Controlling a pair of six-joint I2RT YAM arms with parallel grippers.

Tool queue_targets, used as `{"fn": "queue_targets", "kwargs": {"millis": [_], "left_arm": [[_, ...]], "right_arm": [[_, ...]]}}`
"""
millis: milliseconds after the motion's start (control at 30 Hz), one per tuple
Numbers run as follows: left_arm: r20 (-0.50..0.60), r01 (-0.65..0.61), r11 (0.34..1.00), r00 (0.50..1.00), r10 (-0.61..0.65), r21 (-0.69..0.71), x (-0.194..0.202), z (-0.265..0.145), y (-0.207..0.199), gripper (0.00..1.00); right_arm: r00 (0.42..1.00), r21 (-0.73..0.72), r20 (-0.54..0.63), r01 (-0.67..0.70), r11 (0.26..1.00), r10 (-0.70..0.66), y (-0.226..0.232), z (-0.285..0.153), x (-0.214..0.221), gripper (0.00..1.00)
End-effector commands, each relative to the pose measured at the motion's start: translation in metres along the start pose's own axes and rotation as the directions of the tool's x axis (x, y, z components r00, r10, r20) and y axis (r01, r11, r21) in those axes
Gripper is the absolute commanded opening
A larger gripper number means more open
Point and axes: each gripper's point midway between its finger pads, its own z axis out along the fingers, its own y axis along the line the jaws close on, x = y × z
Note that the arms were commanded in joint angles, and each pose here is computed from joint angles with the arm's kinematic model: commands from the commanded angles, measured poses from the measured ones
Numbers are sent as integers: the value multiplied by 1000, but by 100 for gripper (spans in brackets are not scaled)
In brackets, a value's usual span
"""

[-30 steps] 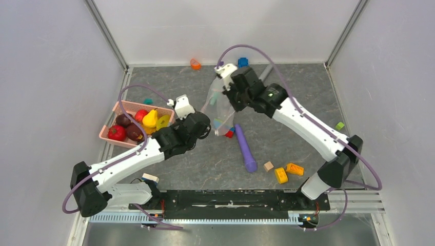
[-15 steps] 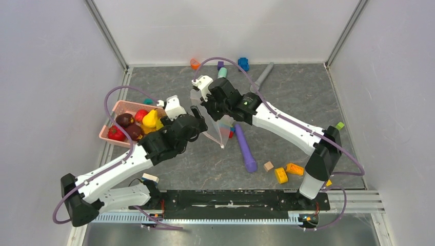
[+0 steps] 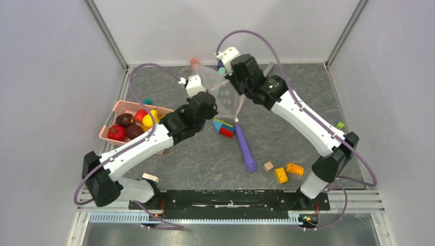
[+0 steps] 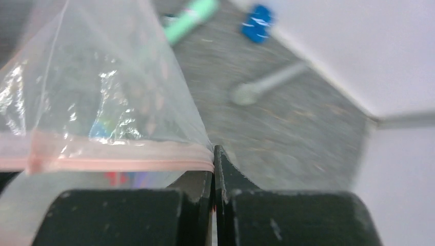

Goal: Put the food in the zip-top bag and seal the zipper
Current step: Pick up the zipper food storage bag at the center of the board.

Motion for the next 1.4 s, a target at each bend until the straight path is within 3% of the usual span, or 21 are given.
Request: {"fn": "queue_targets", "kwargs": {"millis": [0, 67, 167, 233, 367, 433, 500, 733, 900, 933, 1067, 1233, 1267, 1367], "left_arm": [[21, 42, 956, 999, -50, 289, -42, -3, -91, 2], [-29, 72, 913, 997, -66, 402, -41, -5, -125, 2], [-91, 122, 844, 992, -87, 522, -34, -6, -161, 2], [-116, 126, 859, 990, -79, 496, -26, 1, -160, 2], [-125, 42, 972, 992, -13, 233, 7, 21, -90, 2], [-139, 27, 996, 990, -15, 88, 28, 23, -42, 2], [-163, 30, 1000, 986, -30, -4, 47, 21, -1, 2], [-191, 0, 957, 980, -58, -291, 73, 13, 117, 2], [-182, -45, 922, 983, -28, -383, 68, 8, 147, 4], [-192, -49, 926, 981, -25, -375, 67, 8, 145, 8], [-257, -67, 971, 966, 6, -230, 66, 13, 113, 41], [-263, -42, 999, 964, 37, -12, 56, 8, 74, 82], [-254, -36, 999, 966, 38, 15, 53, 4, 70, 95], [-212, -28, 998, 977, 39, 55, 39, -4, 65, 100]], "right_arm": [[999, 555, -50, 40, 831, -14, -136, -89, -5, 0], [999, 602, -32, 27, 798, -10, -150, -112, -7, 0], [999, 526, -18, 32, 850, -27, -137, -110, -1, 0], [998, 420, -33, 59, 906, -50, -115, -92, 13, 0], [999, 78, -51, 24, 997, -20, -38, -41, 43, 0], [998, -137, -64, -18, 990, 9, 12, -18, 60, 0], [997, -264, -68, -60, 963, 43, 47, 0, 68, 0], [995, -293, -90, -70, 954, 46, 61, 24, 53, 0], [994, -389, -105, -81, 918, 43, 84, 31, 59, 0], [993, -408, -104, -92, 908, 54, 89, 32, 58, 0], [986, -344, -130, -148, 927, 109, 94, 43, 58, 0], [968, -276, -172, -228, 934, 185, 102, 52, 60, 0], [963, -255, -179, -244, 936, 202, 101, 55, 62, 0], [951, -193, -194, -277, 941, 240, 96, 62, 66, 0]]}}
